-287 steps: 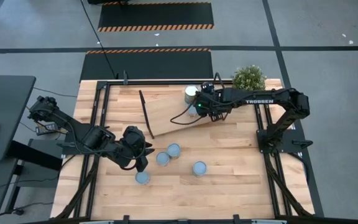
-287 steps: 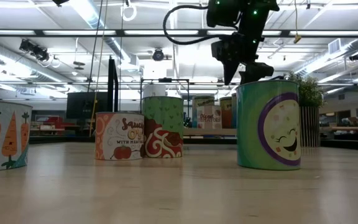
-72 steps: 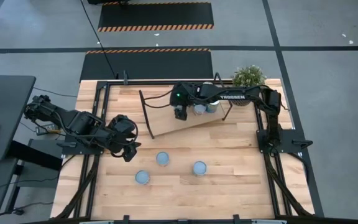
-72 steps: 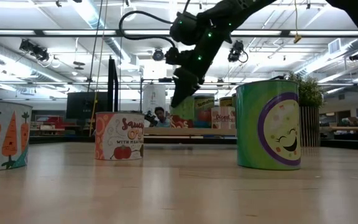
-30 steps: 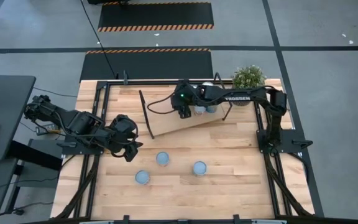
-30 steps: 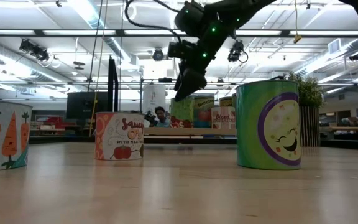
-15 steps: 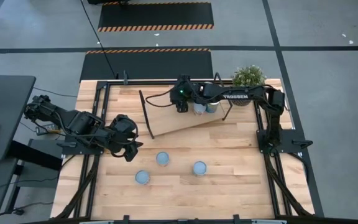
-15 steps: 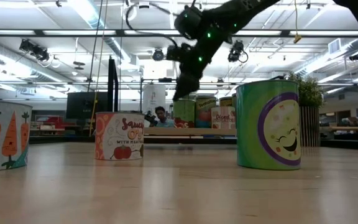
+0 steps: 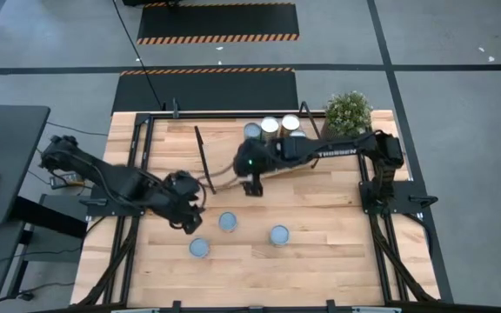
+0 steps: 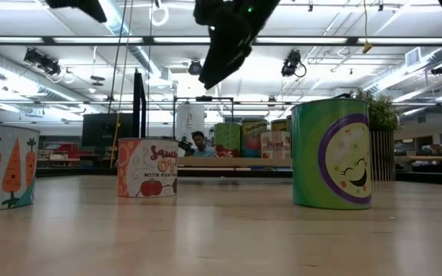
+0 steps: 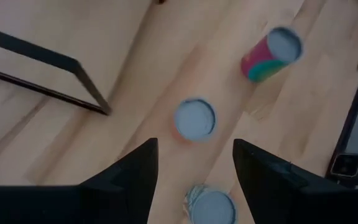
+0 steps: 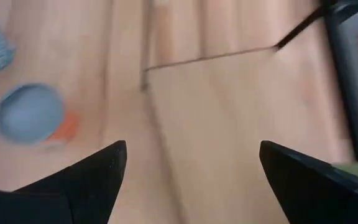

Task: Pick and place cans onto a shelf
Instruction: Put the canned sausage on the shelf

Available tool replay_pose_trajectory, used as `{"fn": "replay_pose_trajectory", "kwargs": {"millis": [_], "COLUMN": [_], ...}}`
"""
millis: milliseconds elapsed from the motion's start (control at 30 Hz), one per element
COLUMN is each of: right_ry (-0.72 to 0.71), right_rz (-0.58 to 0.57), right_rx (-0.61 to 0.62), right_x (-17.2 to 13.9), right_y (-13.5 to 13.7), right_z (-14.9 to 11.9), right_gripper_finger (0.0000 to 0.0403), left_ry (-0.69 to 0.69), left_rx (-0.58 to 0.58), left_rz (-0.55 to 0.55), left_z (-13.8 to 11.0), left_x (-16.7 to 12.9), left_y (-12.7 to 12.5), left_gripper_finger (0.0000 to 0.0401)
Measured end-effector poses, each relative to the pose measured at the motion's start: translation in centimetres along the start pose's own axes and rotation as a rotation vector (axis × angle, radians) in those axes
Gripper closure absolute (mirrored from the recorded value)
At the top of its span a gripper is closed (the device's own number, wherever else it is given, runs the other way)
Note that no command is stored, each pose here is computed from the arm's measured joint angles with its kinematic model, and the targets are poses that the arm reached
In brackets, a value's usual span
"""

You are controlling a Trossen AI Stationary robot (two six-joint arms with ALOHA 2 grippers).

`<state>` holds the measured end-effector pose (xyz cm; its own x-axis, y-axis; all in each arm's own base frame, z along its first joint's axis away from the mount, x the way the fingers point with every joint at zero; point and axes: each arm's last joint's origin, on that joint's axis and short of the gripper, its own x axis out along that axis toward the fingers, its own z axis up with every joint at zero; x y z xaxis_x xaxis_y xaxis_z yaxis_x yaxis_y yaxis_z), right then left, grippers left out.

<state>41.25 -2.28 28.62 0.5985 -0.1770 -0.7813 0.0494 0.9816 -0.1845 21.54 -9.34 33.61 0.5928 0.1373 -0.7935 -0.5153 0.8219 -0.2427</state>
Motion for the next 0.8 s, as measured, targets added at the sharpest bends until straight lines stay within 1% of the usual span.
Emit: {"fn": "replay_pose_trajectory", "kwargs": {"millis": [133, 267, 433, 567, 667, 733, 800], "right_ry": [0.073, 0.116, 0.108, 0.037, -0.053, -0.125, -0.167], "right_rz": [0.064, 0.150, 0.196, 0.244, 0.275, 0.286, 0.293], "right_rx": [0.009, 0.013, 0.025, 0.018, -0.009, -0.036, -0.039], "right_x": [-0.2, 0.3, 1.0, 1.3, 1.4, 1.5, 1.8], "right_y": [2.9, 5.6, 7.7, 9.2, 10.2, 10.9, 11.3], "right_z": [-0.8, -2.0, -2.9, -2.9, -2.6, -2.4, -2.6], "right_gripper_finger": [0.0028, 0.0028, 0.0028, 0.0028, 0.0028, 0.0028, 0.0028], "left_ry": [0.068, 0.152, 0.189, 0.215, 0.191, 0.183, 0.161], "left_rx": [0.041, 0.079, 0.093, 0.042, -0.016, -0.033, -0.056], "left_rz": [-0.010, -0.007, -0.010, -0.057, -0.103, -0.083, -0.064], "left_z": [-1.4, -3.4, -6.7, -8.7, -8.9, -9.0, -8.7], "left_x": [2.1, 3.4, 4.9, 7.1, 8.6, 9.4, 9.9], "left_y": [-1.2, -2.3, -2.7, -1.8, -1.3, -0.6, -0.1], "left_gripper_finger": [0.0188, 0.0189, 0.0199, 0.0218, 0.0233, 0.0243, 0.0251]}}
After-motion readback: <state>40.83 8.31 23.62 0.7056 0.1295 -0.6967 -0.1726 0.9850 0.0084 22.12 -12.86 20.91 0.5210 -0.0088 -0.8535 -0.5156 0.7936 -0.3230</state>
